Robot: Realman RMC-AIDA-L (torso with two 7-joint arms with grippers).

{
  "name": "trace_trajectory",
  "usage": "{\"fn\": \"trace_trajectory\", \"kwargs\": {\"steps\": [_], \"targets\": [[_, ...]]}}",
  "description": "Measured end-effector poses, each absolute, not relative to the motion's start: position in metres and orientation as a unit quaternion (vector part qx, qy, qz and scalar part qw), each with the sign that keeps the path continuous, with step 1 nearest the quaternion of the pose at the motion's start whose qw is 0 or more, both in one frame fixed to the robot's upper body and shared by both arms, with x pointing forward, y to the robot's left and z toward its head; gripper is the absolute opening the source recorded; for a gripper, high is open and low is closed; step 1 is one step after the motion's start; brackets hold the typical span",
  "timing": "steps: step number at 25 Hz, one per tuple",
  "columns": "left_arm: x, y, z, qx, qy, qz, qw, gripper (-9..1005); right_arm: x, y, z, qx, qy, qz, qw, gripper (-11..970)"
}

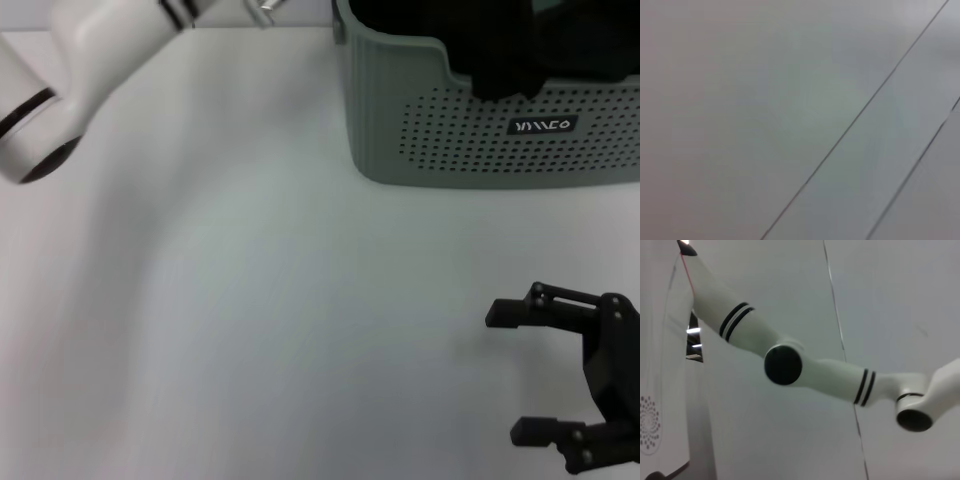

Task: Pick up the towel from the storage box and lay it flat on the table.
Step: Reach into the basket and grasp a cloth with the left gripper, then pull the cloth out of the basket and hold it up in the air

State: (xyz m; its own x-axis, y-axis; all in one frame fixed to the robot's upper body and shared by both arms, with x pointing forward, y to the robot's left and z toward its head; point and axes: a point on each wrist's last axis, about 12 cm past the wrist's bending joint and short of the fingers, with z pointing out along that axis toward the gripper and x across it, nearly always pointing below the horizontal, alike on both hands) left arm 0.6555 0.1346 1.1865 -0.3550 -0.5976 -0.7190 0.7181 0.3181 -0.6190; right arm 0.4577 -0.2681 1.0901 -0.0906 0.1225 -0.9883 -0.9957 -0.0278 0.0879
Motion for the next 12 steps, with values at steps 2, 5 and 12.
{"fn": "trace_trajectory", "kwargs": {"steps": [2, 5, 12], "targets": [[0.644, 0.155, 1.194, 0.045, 0.531, -0.615, 0.581, 7, 0.458, -0.269, 1.091, -0.444, 0.485, 0.553, 0.511, 857], [0.624, 0.189, 1.207, 0.039, 0.454, -0.663, 0.594, 7, 0.46, -0.273, 1.092, -0.432, 0.487, 0.545, 0.529, 857], [0.566, 0.257, 1.207, -0.011, 0.31, -0.723, 0.618, 7, 0.48, -0.269, 1.1, -0.399, 0.48, 0.501, 0.599, 857]]}}
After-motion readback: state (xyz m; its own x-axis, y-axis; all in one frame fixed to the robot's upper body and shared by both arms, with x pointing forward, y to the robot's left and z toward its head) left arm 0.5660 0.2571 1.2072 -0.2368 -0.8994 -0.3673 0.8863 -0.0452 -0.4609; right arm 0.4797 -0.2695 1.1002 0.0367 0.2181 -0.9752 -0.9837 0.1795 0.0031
